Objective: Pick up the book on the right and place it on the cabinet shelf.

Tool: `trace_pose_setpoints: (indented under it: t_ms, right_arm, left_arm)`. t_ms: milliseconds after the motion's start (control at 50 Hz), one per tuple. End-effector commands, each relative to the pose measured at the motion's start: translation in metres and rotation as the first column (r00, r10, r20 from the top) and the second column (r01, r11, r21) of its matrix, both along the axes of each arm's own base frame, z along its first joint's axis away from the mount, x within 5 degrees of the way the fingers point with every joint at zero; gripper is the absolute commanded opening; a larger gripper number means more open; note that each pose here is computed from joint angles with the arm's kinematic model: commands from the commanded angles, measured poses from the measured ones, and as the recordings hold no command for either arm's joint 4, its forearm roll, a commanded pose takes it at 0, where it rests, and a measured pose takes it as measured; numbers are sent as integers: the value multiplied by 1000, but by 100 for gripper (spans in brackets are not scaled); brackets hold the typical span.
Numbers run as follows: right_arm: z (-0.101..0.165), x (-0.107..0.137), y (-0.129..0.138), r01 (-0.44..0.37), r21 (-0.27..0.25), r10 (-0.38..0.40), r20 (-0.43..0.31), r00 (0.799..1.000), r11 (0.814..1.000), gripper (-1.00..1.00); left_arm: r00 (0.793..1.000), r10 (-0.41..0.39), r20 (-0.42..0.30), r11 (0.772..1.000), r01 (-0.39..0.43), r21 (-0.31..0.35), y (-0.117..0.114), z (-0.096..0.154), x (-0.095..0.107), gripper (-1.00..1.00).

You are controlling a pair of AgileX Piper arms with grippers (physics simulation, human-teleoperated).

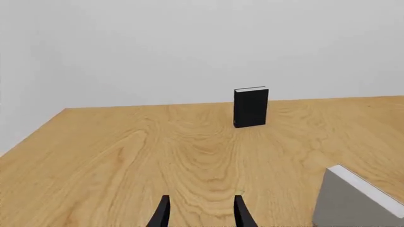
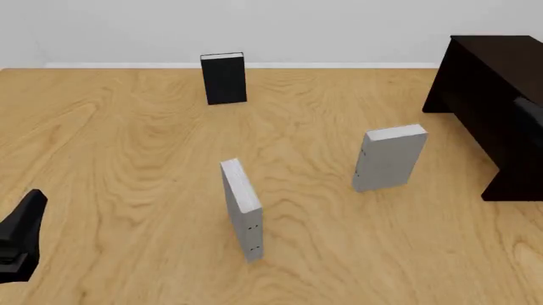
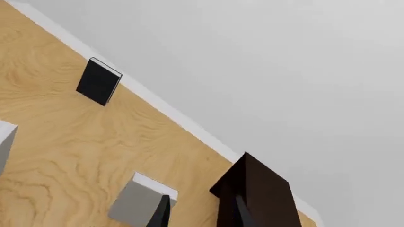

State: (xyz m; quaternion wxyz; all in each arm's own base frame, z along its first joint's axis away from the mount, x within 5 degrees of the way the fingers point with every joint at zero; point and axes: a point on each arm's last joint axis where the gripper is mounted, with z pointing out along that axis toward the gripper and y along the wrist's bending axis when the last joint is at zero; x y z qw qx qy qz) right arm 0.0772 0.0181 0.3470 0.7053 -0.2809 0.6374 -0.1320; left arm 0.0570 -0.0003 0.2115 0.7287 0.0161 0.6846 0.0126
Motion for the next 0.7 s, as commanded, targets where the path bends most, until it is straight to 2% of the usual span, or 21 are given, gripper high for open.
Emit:
trace_pose_setpoints:
  t_ms: [20,120,140,160,180,220,260,280,320,360,420,460,480,500,540,560,580,600,620,660,700]
  right_arm:
    - [18,24,10,-34,-257,37,6,999,966,100]
    - [28,34,15,-58,-304,61,0,998,951,100]
    - [27,35,18,-81,-322,81,-12,997,943,100]
    - [24,40,16,-61,-344,54,-30,998,937,100]
    - [16,45,18,-78,-384,65,-46,997,920,100]
    - [19,47,22,-94,-380,83,-45,996,920,100]
    - [15,54,20,-80,-419,60,-61,996,904,100]
    - [11,55,22,-93,-456,74,-59,995,885,100]
    - [18,57,22,-86,-448,70,-53,996,890,100]
    - [14,59,23,-94,-483,75,-59,995,871,100]
    - [10,63,25,-114,-509,85,-80,993,853,100]
    - [5,64,27,-130,-542,97,-89,991,830,100]
    - [7,66,27,-125,-546,93,-85,992,829,100]
    - [5,68,30,-148,-559,107,-106,989,816,100]
    - [7,69,31,-154,-559,111,-111,988,815,100]
    - [4,70,32,-169,-571,116,-129,985,804,100]
    - [5,72,33,-172,-571,116,-134,984,802,100]
    - [2,73,34,-188,-587,122,-149,981,788,100]
    - [3,73,33,-183,-587,119,-146,982,789,100]
    - [0,74,36,-211,-594,129,-178,976,776,100]
    - [4,76,36,-207,-586,124,-179,976,783,100]
  left_arm:
    - [1000,6,3,1000,-6,2,0,1,0,100]
    - [1000,1,1,1000,-1,10,0,0,0,100]
    - [1000,0,-1,1000,0,14,0,0,-1,100]
    - [1000,-4,-6,1000,4,23,0,-1,-1,100]
    - [1000,-5,-10,1000,5,24,0,-1,0,100]
    - [1000,-6,-16,1000,6,20,0,-2,0,100]
    - [1000,-12,-21,1000,12,26,-1,-2,0,100]
    - [1000,-13,-21,1000,13,22,-1,-2,0,100]
    - [1000,-14,-22,1000,15,23,-1,-2,0,100]
    - [1000,-12,-20,1000,12,23,-1,-2,0,100]
    - [1000,-11,-23,1000,12,25,-1,-3,0,100]
    - [1000,-16,-25,1000,16,24,-1,-3,0,100]
    - [999,-18,-28,1000,19,21,-1,-3,0,100]
    - [999,-26,-35,999,28,30,-2,-4,0,100]
    - [998,-28,-55,999,30,38,-2,-5,1,100]
    - [998,-22,-62,999,25,43,-1,-5,2,100]
    - [997,-20,-71,999,23,50,-1,-5,3,100]
    - [997,-23,-70,999,26,46,-2,-5,3,100]
    - [997,-23,-71,999,25,29,-2,-5,3,100]
    - [996,-15,-83,999,17,29,-1,-6,5,100]
    - [996,-17,-88,1000,19,25,-1,-6,6,100]
